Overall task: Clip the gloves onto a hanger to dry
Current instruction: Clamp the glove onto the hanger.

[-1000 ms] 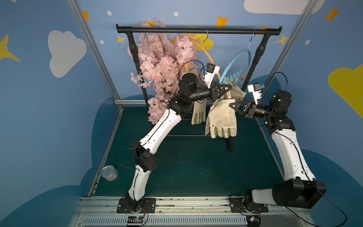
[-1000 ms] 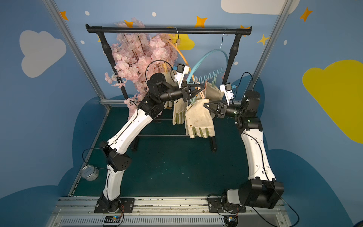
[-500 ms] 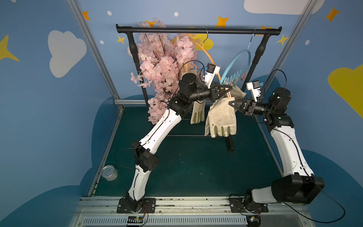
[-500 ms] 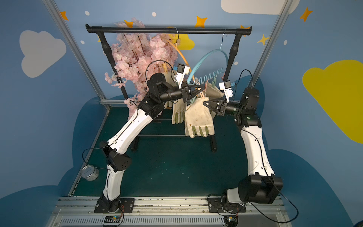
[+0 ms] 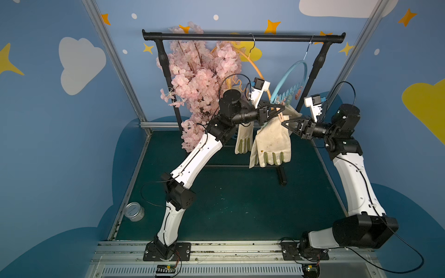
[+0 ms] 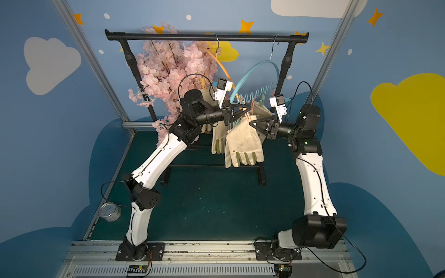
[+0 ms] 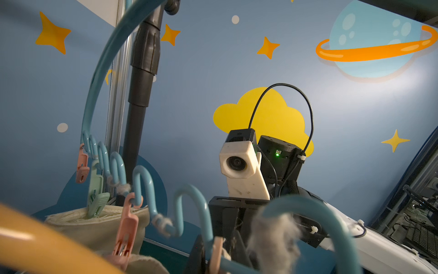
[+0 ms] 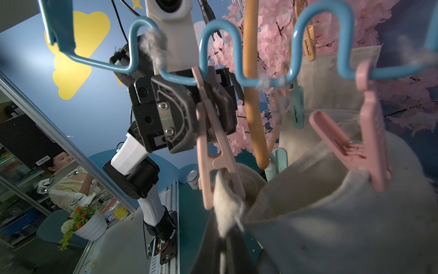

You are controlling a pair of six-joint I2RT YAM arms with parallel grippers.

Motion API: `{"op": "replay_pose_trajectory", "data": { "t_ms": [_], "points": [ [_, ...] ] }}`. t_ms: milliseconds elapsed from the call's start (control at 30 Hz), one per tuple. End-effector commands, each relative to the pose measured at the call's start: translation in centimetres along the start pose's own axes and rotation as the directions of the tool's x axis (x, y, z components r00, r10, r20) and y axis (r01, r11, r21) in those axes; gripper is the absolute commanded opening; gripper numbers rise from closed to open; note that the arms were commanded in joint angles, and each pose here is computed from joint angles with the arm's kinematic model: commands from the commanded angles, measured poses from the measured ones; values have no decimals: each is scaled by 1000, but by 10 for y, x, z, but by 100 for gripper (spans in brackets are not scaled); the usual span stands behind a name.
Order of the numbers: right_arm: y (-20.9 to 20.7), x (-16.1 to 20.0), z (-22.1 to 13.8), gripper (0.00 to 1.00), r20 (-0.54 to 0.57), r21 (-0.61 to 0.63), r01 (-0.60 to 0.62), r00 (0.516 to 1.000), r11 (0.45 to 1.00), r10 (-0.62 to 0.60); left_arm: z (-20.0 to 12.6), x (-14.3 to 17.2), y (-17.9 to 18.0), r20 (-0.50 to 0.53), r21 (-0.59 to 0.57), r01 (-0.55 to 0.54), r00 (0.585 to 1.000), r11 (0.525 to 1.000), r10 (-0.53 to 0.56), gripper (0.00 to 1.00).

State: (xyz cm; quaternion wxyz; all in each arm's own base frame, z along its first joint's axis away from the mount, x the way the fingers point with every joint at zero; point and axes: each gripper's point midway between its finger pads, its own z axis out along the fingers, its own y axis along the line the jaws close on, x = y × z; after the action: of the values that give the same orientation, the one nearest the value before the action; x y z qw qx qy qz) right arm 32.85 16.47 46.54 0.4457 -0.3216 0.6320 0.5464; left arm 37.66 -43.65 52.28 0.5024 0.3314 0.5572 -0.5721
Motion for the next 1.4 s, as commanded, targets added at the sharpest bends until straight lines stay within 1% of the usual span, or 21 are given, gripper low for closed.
{"op": "replay_pose_trajectory", "data": {
  "t_ms": [0,33,100,200,267,300,333,433,467,533,600,733,867,967,1100,1167,1267,1367],
  "points": [
    [4,-9,1,0,8,-7,43,999,999,-43,-3,-6,-5,6,17,-12,1000,1000,12,16],
    [2,-8,1,0,8,-5,39,999,999,-39,-3,-6,-5,6,16,-13,1000,1000,13,19],
    [1,-5,1,0,8,1,33,999,999,-33,-3,-7,-5,10,14,-16,1000,1000,16,34],
    [-1,0,0,0,12,16,29,1000,999,-29,-4,-8,-5,13,14,-19,1000,1000,19,38],
    [-2,3,-1,1,12,29,22,1000,999,-23,-3,-8,-5,14,14,-19,1000,1000,19,49],
    [-3,6,-1,4,12,37,17,1000,999,-18,-3,-8,-5,14,14,-20,1000,1000,20,52],
    [-4,8,-2,10,14,48,15,1000,999,-16,-4,-8,-5,13,12,-19,1000,1000,19,56],
    [-9,16,-6,28,24,97,3,1000,995,-5,-4,-6,-5,6,13,-21,1000,1000,21,76],
    [-11,18,-7,31,30,121,0,1000,993,-4,-4,-6,-6,2,15,-21,1000,1000,21,80],
    [-15,23,-12,34,43,172,-4,999,985,-4,-5,-6,-7,2,17,-18,1000,1000,18,83],
    [-21,27,-17,36,58,228,-17,998,974,4,-6,-6,-8,6,16,-15,1000,1000,14,83],
    [-26,31,-28,47,88,324,-28,996,946,0,-10,-9,-10,13,3,-20,1000,1000,20,85],
    [-35,32,-42,53,112,444,-35,994,895,-17,-17,-14,-20,28,-4,-38,999,999,38,83],
    [-42,29,-53,54,136,528,-45,990,848,-32,-22,-19,-32,32,-6,-71,997,997,71,83],
    [-55,20,-79,54,176,680,-73,982,730,-66,-20,-18,-54,37,18,-107,994,994,106,82],
    [-58,15,-93,54,197,748,-90,976,657,-91,-14,-13,-68,28,56,-118,993,991,117,81],
    [-56,9,-114,58,228,819,-110,963,564,-143,-3,-4,-82,13,94,-113,994,989,112,81],
    [-53,10,-129,59,236,862,-130,958,491,-162,5,6,-93,-14,113,-107,994,988,109,81]
  ]
}}
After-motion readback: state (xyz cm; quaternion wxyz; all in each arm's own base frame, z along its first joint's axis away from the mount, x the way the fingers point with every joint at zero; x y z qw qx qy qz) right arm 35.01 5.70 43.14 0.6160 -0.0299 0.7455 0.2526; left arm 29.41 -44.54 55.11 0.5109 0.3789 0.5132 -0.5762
